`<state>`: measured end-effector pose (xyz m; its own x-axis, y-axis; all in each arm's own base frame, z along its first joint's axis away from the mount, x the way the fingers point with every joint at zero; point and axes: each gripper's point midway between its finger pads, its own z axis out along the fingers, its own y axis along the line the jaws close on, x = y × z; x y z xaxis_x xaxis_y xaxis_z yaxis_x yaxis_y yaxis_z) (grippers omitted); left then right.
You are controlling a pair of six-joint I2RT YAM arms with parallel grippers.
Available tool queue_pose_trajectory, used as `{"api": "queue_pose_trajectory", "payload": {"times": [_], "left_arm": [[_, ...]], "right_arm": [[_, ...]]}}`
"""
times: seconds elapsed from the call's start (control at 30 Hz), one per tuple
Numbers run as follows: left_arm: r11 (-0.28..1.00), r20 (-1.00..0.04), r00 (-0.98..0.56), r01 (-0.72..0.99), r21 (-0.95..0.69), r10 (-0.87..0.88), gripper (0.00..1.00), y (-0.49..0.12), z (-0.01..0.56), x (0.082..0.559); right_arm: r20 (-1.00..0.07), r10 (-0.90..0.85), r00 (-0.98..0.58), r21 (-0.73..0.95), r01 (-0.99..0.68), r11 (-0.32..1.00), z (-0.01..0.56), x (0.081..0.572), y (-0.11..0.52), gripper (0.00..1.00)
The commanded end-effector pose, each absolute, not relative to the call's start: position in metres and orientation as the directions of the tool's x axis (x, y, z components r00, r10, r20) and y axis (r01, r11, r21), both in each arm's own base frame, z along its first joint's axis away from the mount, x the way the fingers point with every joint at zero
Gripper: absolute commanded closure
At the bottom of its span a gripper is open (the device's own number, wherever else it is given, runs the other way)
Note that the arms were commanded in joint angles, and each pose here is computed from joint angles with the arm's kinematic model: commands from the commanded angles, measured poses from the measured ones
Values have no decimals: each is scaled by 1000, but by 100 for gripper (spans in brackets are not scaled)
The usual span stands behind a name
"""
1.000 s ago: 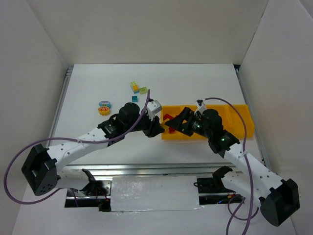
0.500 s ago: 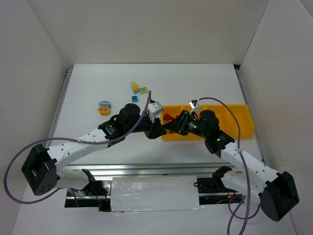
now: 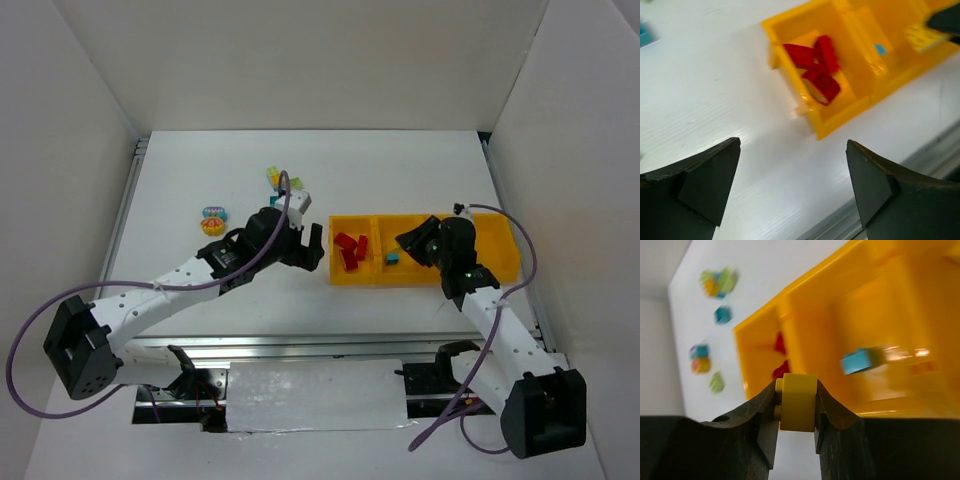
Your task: Sort the legos into containers by color
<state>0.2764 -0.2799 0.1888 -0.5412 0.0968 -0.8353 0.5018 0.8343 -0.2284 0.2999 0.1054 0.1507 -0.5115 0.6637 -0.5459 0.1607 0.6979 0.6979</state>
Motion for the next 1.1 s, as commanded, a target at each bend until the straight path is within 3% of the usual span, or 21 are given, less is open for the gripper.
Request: {"api": "queue_pose_trajectory", "payload": {"times": [0.0, 0.2, 0.4, 0.43, 0.5, 0.53, 0.57, 0.73, 0.83, 0.9, 1.07], "left_arm": [[954, -822, -569, 225, -199, -37, 0, -231, 193, 298], [968, -772, -600, -22, -250, -212, 0, -171, 176, 301], [929, -724, -581, -242, -281, -371, 0, -109, 159, 303], [921, -724, -571, -268, -281, -387, 1, -102, 158, 302], [901, -715, -553, -320, -292, -428, 0, -87, 156, 305], [894, -708, -552, -337, -294, -441, 1, -83, 154, 305], [882, -702, -543, -365, -297, -461, 1, -75, 155, 308], [843, -690, -506, -439, -310, -517, 1, -54, 160, 315], [811, -682, -475, -489, -321, -556, 1, -40, 162, 317], [783, -673, -450, -530, -327, -586, 1, -29, 160, 317], [760, -647, -454, -563, -324, -612, 1, -16, 149, 330]], "right_arm": [[-639, 678, -363, 585, 342, 735, 155, 309, 42, 100], [-661, 717, -222, 550, 507, 664, 160, 326, -21, 100], [-653, 732, -195, 522, 584, 622, 154, 343, -48, 99], [-649, 734, -203, 519, 587, 621, 150, 346, -48, 95], [-640, 737, -216, 522, 581, 624, 148, 350, -47, 61], [-631, 742, -228, 517, 589, 621, 143, 353, -46, 28], [-620, 747, -241, 512, 597, 618, 138, 353, -46, 23], [-623, 745, -239, 524, 579, 625, 149, 356, -44, 8], [-624, 741, -246, 543, 545, 639, 161, 351, -37, 7], [-631, 737, -244, 577, 488, 655, 175, 347, -29, 1], [-631, 721, -285, 647, 319, 692, 199, 323, 4, 0]]}}
